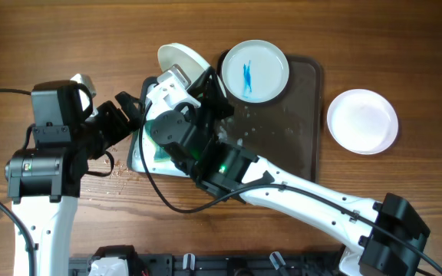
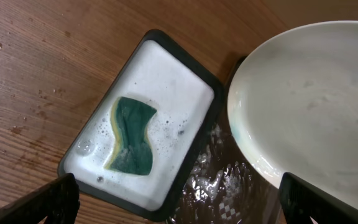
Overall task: Clean dirty plates on tray and stack at the side
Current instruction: 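Carry the plate right and set it on the cleaned plate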
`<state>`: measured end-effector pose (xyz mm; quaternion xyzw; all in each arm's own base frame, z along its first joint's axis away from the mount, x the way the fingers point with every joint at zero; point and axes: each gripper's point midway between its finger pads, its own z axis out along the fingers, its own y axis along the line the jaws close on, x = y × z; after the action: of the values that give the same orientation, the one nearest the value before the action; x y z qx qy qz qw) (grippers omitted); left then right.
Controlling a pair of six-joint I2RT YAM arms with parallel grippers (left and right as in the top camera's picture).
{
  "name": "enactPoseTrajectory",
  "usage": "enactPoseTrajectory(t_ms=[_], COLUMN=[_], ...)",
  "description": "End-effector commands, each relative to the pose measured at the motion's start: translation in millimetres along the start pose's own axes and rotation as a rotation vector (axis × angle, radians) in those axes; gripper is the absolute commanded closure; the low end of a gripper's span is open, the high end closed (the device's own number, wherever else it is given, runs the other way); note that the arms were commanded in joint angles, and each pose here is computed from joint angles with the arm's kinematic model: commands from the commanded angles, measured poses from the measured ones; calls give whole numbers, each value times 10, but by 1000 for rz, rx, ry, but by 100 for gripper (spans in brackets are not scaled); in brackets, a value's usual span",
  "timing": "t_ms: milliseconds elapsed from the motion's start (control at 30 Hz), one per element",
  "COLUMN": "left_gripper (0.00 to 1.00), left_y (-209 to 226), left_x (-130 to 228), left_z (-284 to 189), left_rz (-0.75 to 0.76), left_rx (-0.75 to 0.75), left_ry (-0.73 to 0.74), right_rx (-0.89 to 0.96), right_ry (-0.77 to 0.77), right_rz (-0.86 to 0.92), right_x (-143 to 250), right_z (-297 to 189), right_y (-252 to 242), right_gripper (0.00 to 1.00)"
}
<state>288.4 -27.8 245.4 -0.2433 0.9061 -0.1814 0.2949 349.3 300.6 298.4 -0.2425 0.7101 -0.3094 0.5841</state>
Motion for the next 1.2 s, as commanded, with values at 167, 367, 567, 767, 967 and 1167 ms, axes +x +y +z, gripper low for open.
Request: enactPoseTrajectory(t_ms=[167, 367, 567, 767, 967, 1167], left_gripper=[0, 0, 0, 0, 0, 0], left_y=[-20, -20, -20, -20, -20, -20], left_x=[-22, -22, -22, -22, -22, -22], left_z=[-28, -28, -28, -28, -28, -28], left_rz=[1, 1, 1, 1, 1, 1], left_rx=[12, 12, 12, 12, 12, 12], left_ry=[-5, -5, -5, -5, -5, -5], right_rx=[-532, -867, -584, -216, -99, -135], right_ry=[254, 355, 545, 977, 1292, 1343], right_rz=[393, 698, 1122, 1292, 1418, 1404], right_x=[651, 761, 1670, 3476, 4659, 4733], right_z=[366, 311, 611, 621, 567, 609], right_y=[623, 48, -1366, -1830, -1515, -1368], right_gripper=[96, 95, 96, 96, 96, 53])
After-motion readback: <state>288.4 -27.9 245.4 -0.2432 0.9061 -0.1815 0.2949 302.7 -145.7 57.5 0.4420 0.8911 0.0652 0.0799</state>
